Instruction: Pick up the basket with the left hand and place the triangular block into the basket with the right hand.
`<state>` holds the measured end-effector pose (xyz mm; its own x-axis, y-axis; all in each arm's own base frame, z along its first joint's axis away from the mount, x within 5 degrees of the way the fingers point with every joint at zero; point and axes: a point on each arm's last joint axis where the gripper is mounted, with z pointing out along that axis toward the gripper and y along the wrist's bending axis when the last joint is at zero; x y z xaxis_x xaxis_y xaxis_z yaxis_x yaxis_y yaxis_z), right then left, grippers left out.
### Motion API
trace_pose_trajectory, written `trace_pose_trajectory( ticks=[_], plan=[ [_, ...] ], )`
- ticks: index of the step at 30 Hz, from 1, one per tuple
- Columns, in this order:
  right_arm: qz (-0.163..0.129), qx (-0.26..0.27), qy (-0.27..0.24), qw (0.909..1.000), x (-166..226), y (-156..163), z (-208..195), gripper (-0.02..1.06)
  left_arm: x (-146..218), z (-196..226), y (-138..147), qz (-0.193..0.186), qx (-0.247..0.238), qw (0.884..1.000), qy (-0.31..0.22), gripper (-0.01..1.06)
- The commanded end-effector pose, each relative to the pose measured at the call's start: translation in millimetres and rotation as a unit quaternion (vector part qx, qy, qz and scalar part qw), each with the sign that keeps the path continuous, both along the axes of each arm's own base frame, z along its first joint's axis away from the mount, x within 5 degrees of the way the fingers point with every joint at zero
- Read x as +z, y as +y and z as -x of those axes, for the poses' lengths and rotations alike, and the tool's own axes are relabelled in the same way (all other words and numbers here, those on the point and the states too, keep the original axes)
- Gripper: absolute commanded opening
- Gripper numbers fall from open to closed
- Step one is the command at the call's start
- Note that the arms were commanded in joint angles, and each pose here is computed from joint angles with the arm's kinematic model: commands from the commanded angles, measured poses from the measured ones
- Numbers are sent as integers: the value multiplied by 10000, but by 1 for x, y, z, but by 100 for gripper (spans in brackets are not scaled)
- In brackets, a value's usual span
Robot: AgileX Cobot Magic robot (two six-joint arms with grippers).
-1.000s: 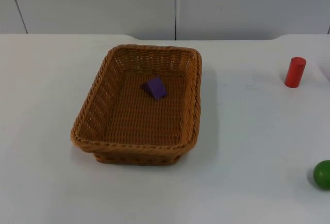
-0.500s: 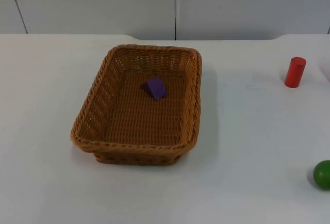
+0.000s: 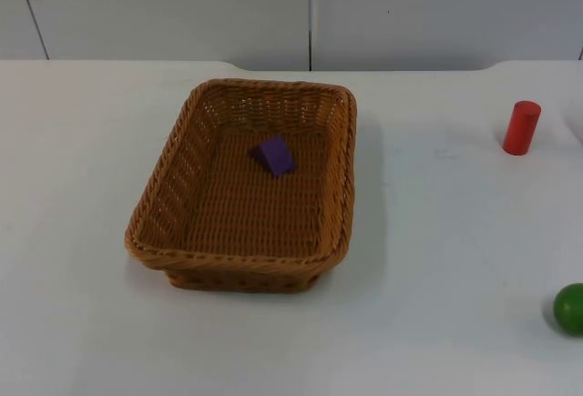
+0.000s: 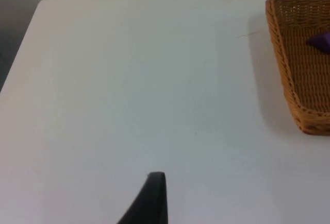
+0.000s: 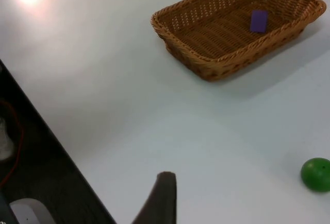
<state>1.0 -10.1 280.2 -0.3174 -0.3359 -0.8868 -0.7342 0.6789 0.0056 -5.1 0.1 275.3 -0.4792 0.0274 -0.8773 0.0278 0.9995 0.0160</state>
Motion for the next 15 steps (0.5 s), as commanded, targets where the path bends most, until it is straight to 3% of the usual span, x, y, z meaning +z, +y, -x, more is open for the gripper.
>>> trace_pose_trajectory(
  ticks=[1,3,6,13,15],
  plan=[
    [-21,38,-18,10000,0,0,1,82,-1,0,-1,139,-9,9999,-31,95],
    [-21,38,-18,10000,0,0,1,99,-1,0,-1,146,-14,9999,-31,95],
    [-21,38,-18,10000,0,0,1,105,-1,0,-1,146,-14,9999,-31,95],
    [-11,46,-29,10000,0,0,1,105,-1,0,-1,146,-14,9999,-31,95],
    [-11,46,-29,10000,0,0,1,105,-1,0,-1,146,-14,9999,-31,103]
  ],
)
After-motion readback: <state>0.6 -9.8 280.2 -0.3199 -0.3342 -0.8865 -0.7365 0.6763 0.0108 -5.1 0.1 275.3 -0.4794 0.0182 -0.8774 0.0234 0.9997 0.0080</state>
